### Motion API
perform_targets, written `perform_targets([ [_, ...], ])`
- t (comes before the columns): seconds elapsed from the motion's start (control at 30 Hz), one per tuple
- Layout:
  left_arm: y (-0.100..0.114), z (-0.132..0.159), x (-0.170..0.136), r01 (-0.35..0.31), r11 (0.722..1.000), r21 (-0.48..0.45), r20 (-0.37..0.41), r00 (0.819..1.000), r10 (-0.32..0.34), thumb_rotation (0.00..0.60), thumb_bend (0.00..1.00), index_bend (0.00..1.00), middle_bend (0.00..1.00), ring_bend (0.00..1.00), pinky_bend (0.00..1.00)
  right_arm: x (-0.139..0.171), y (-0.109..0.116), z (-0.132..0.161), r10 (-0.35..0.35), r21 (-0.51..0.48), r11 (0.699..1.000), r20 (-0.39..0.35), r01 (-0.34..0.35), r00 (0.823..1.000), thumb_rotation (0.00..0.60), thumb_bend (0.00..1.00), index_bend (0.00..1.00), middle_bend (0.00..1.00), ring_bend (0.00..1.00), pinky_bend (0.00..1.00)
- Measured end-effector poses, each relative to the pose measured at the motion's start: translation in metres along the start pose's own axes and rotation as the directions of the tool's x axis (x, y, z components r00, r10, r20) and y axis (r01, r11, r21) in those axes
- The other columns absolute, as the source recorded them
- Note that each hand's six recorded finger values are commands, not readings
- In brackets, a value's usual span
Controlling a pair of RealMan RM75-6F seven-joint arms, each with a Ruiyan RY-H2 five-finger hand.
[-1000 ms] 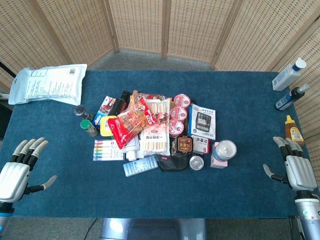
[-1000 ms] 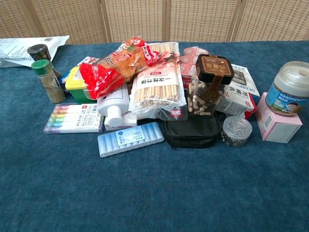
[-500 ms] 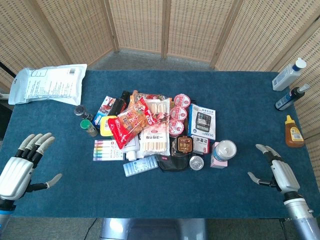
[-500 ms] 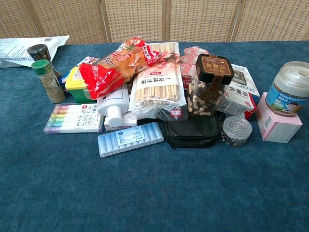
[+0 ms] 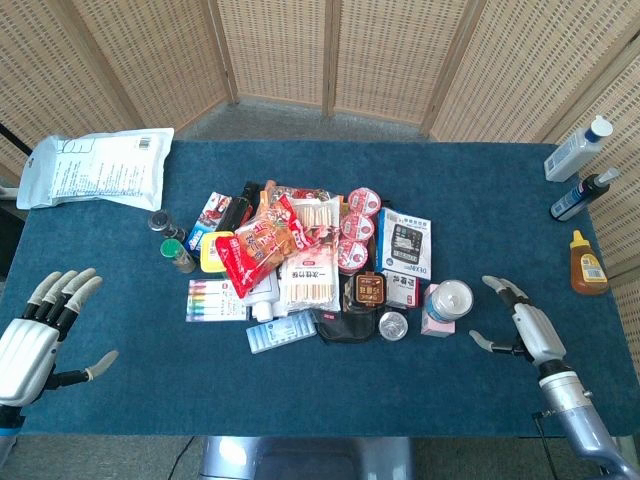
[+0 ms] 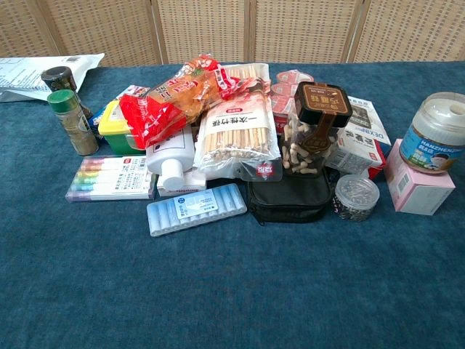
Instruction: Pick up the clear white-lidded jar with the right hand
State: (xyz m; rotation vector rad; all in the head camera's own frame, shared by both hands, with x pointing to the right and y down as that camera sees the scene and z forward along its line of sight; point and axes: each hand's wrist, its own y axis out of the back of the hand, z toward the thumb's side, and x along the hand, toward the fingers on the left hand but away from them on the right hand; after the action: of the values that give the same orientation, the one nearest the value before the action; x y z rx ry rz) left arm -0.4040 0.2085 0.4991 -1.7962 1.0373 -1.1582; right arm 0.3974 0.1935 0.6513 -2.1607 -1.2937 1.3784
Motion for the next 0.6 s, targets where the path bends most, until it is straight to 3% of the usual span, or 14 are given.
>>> perform_targets([
  [0.6, 0.003, -0.007, -0.005, -0.008, 1.0, 0.013, -0.036, 0.999, 0.008, 0.413, 0.28, 0.0, 0.05, 0.0, 0.0, -0.022, -0.011, 0.009, 0.065, -0.037, 0.997, -0.019, -0.066, 0.998, 0.471, 0.29, 0.0, 0.0, 0.0, 0.0],
])
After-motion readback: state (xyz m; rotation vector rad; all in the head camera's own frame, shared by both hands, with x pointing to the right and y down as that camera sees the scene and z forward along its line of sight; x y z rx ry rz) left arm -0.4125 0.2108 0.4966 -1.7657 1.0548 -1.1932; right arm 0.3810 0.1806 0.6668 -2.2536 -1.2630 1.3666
